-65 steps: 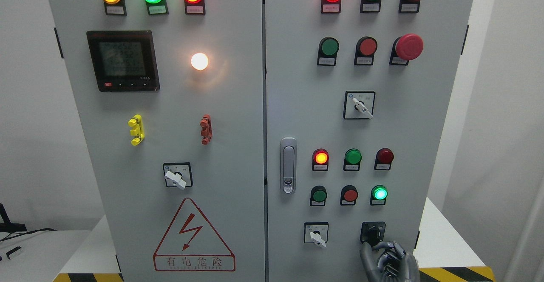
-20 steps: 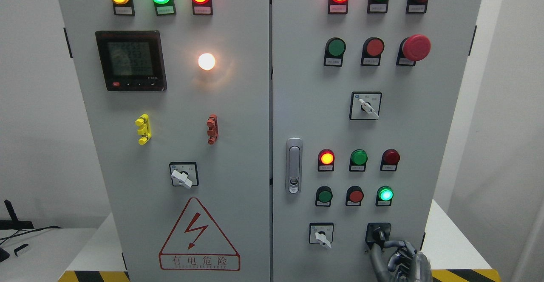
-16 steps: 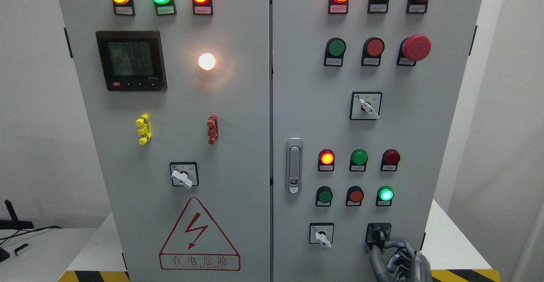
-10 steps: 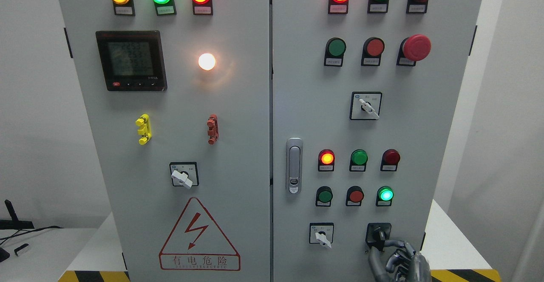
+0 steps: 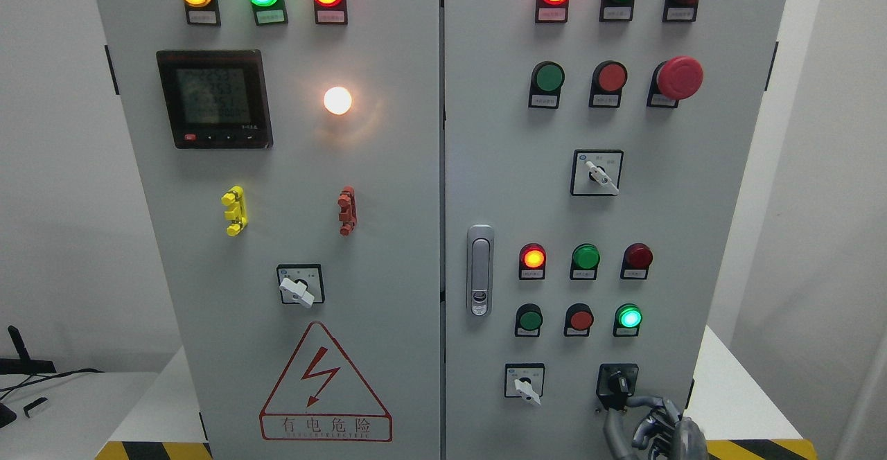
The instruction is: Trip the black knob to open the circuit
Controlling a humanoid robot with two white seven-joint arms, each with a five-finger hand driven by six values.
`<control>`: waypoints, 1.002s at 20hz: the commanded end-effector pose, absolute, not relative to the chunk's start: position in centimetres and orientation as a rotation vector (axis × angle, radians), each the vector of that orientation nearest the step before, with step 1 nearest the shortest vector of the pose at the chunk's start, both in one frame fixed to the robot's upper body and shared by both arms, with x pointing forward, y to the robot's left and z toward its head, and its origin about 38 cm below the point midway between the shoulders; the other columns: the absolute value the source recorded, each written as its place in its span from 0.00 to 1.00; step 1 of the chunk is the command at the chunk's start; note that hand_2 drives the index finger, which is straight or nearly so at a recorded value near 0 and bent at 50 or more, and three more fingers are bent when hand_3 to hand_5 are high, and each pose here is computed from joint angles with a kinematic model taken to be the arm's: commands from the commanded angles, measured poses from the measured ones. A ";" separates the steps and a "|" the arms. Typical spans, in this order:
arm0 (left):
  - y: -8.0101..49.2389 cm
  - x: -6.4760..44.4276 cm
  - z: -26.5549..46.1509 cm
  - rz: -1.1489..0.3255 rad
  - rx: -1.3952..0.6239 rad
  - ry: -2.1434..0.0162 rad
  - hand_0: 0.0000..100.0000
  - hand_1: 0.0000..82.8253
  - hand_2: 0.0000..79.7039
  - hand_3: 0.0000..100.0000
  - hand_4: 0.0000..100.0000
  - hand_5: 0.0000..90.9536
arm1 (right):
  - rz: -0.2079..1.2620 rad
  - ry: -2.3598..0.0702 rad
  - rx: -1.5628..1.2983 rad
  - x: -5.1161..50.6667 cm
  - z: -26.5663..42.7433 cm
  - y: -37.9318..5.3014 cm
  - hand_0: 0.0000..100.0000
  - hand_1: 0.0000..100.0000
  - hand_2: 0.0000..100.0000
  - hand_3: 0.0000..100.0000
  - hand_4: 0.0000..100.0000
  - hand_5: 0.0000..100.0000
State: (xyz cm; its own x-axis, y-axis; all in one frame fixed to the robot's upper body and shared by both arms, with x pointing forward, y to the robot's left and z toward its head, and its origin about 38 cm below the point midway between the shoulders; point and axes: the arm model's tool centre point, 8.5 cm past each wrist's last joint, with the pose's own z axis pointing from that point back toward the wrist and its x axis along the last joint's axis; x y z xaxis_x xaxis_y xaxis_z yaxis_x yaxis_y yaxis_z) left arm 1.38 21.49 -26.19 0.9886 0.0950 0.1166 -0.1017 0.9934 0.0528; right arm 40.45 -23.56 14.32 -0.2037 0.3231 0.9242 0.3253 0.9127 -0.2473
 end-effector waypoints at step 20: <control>21.6 1.4 -26.2 0.103 0.060 -0.114 0.12 0.47 0.00 0.00 0.00 0.00 | 0.237 -1.955 -0.080 29.1 14.5 -29.2 0.24 0.15 0.00 0.00 0.00 0.00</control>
